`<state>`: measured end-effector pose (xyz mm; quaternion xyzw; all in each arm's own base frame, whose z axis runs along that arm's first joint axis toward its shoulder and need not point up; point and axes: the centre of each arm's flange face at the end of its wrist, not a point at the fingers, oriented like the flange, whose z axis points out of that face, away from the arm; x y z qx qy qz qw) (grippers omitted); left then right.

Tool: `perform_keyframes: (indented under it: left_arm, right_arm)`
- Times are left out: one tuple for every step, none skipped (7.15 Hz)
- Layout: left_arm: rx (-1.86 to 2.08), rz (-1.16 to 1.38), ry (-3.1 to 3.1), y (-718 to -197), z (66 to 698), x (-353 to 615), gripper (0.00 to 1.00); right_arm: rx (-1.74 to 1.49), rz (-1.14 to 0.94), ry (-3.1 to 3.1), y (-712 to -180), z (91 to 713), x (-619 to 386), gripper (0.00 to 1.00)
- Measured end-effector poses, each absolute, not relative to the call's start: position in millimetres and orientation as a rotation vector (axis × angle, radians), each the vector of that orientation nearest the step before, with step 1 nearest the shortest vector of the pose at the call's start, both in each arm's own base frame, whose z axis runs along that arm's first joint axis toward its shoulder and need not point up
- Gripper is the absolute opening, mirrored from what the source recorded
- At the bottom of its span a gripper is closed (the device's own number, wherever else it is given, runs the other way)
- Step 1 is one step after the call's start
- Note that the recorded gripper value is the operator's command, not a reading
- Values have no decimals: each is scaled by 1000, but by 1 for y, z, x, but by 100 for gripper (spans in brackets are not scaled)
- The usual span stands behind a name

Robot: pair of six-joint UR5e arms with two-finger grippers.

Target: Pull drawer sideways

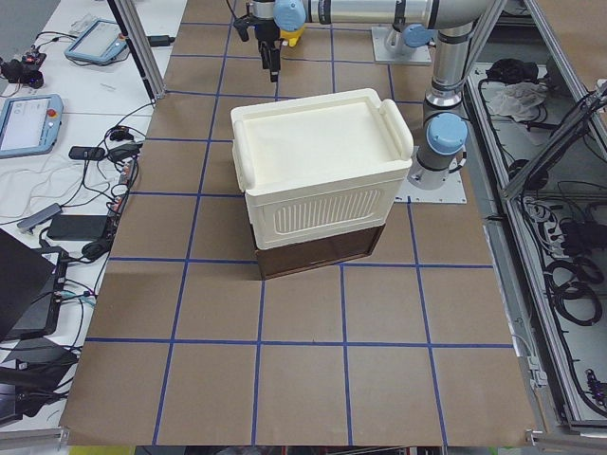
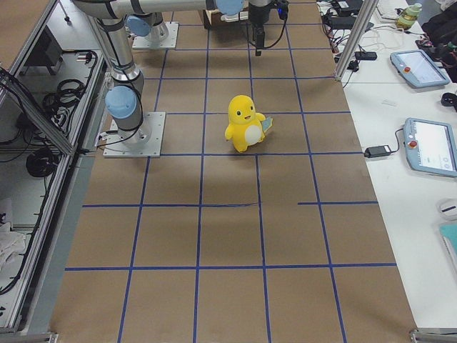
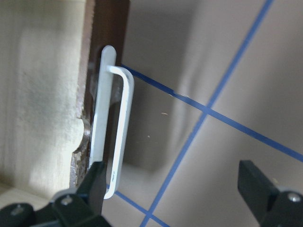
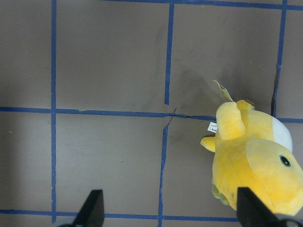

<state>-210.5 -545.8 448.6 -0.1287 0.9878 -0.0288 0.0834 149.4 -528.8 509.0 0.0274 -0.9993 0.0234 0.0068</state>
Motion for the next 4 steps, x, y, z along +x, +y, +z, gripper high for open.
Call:
perform_keyframes:
  left_arm:
    - [-180,-132,2989,-537,474,-205,100]
    - [-60,-157,2997,-528,492,-193,100]
    - [-27,-147,3006,-521,505,-175,100]
    - [-53,-122,3043,-516,513,-154,100]
  right_arm:
    - [86,73,-3126,-529,509,149,100]
    - [87,73,-3126,-529,509,149,100]
    - [86,73,-3126,-529,509,149,100]
    - [86,73,-3125,-529,509,149,100]
